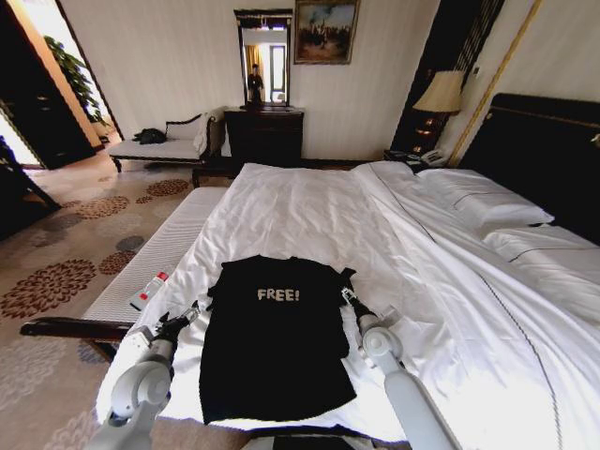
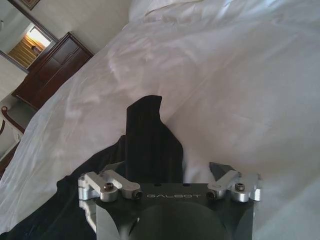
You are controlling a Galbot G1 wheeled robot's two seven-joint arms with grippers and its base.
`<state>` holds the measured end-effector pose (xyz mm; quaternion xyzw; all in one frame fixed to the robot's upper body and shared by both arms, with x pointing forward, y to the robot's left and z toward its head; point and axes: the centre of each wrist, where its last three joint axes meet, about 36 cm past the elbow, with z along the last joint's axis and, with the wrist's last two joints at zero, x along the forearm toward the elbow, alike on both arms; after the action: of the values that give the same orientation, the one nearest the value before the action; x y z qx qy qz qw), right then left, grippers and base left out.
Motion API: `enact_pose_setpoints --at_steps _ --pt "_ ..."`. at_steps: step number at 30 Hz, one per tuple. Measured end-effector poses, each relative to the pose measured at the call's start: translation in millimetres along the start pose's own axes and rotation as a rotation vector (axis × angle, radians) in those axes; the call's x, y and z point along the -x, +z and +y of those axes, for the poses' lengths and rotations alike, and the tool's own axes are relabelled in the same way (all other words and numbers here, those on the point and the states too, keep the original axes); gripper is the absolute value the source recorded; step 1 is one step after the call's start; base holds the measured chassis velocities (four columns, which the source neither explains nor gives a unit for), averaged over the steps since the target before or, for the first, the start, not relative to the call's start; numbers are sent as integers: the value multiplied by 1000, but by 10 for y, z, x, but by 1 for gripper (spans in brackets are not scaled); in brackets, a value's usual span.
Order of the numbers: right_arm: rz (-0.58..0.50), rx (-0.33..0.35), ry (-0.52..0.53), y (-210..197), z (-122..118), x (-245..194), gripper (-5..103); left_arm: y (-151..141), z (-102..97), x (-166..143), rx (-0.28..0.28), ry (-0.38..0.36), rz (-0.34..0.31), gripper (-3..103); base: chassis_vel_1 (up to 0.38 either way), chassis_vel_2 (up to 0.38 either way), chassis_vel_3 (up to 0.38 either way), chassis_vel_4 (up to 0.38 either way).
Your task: Fold the clothes on the bed.
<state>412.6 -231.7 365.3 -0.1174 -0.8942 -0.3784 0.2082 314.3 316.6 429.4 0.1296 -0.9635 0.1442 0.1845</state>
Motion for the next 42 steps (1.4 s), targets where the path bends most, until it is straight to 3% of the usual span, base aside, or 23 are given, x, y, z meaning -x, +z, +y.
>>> enact_pose_setpoints --at_steps 7,9,13,15,17,19,21,23,24,27,42 --pt "1 -4 -13 58 56 38 66 12 -9 11 -4 2 1 100 0 0 0 0" --pt "1 -7 -13 63 58 51 66 18 -9 17 -4 1 3 100 0 0 0 0" --pt "-5 -17 -3 64 44 136 45 29 -1 48 -6 -2 5 100 0 0 0 0" --pt "-7 -18 0 61 36 153 45 31 1 57 -6 -3 5 100 0 0 0 0" --pt "-11 -19 7 54 15 173 33 36 2 72 -7 -3 7 100 0 0 0 0" --pt "-12 -20 8 52 9 176 33 38 2 76 -7 -4 7 100 0 0 0 0" --pt "-20 -22 14 47 -12 184 18 54 -3 98 -11 -4 11 100 0 0 0 0" --pt "-20 -22 14 46 -13 184 18 56 -4 100 -11 -4 11 100 0 0 0 0" --pt "-23 -20 14 44 -16 175 7 68 -10 113 -14 -3 14 100 0 0 0 0" --pt "-25 -16 7 45 -2 162 1 83 -17 136 -17 -3 18 100 0 0 0 0" --pt "-96 -10 -29 -35 66 -244 0 88 -3 172 -27 -6 21 100 0 0 0 0"
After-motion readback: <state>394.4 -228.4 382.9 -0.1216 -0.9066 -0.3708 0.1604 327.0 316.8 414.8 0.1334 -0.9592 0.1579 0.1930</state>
